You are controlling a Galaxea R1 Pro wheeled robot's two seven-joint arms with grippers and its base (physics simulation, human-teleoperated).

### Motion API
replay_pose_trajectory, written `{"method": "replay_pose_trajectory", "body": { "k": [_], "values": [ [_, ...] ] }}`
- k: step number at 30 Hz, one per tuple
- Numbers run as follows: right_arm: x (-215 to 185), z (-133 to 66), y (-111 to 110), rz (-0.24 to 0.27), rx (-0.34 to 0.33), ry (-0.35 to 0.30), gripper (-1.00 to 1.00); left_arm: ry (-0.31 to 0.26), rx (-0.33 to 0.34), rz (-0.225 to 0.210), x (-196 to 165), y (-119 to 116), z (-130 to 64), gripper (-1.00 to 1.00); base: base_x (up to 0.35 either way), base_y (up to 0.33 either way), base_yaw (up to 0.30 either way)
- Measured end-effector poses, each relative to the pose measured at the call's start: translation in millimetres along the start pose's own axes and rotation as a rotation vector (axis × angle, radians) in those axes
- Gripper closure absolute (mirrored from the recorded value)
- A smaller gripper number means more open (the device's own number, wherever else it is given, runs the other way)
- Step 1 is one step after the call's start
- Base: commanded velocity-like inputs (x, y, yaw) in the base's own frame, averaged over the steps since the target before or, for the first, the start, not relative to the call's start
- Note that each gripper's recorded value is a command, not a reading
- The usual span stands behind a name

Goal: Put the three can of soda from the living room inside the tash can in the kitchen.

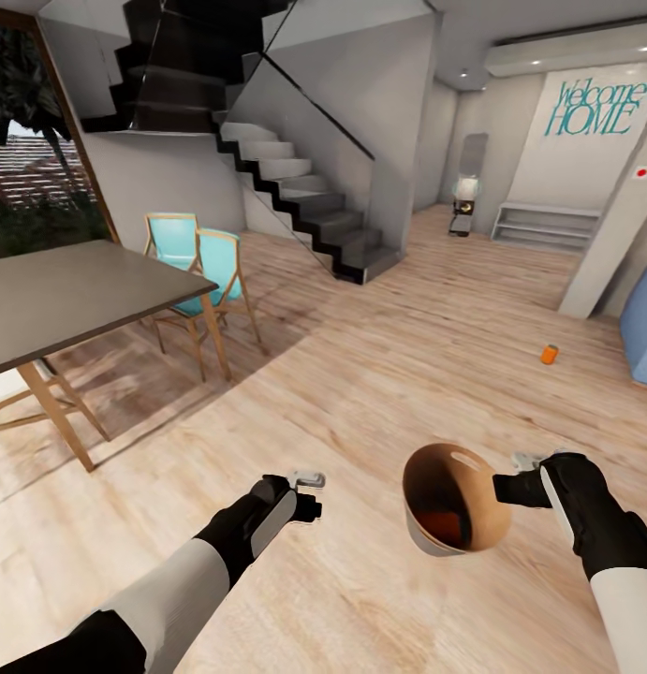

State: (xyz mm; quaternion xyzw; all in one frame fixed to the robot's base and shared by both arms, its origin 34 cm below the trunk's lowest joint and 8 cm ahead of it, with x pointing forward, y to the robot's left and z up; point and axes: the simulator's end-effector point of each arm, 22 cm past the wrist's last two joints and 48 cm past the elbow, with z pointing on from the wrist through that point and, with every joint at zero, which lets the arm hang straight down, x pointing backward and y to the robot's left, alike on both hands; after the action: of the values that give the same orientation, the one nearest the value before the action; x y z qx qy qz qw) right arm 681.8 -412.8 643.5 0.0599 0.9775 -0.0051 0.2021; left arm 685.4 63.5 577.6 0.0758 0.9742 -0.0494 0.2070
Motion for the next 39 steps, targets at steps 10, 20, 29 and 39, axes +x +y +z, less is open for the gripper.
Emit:
{"method": "replay_pose_trajectory", "body": {
  "k": [10, 20, 29, 39],
  "values": [
    [0, 0.5, 6, 0.001, -0.015, 0.001, 1.00, 0.000, 0.000, 0.000, 0, 0, 0.0, -1.00, 0.347, 0.139, -0.060],
    [1, 1.5, 11, -0.002, -0.025, 0.003, 1.00, 0.000, 0.000, 0.000, 0, 0, 0.0, -1.00, 0.347, 0.139, -0.050],
    [1, 1.1, 5, -0.011, -0.002, 0.002, 1.00, -0.001, 0.001, 0.000, 0, -1, 0.0, -1.00, 0.347, 0.139, -0.166],
    [1, 1.3, 10, 0.000, -0.023, 0.002, 1.00, -0.001, 0.000, -0.001, 0, 0, 0.1, -1.00, 0.347, 0.139, -0.092]
  ]
}}
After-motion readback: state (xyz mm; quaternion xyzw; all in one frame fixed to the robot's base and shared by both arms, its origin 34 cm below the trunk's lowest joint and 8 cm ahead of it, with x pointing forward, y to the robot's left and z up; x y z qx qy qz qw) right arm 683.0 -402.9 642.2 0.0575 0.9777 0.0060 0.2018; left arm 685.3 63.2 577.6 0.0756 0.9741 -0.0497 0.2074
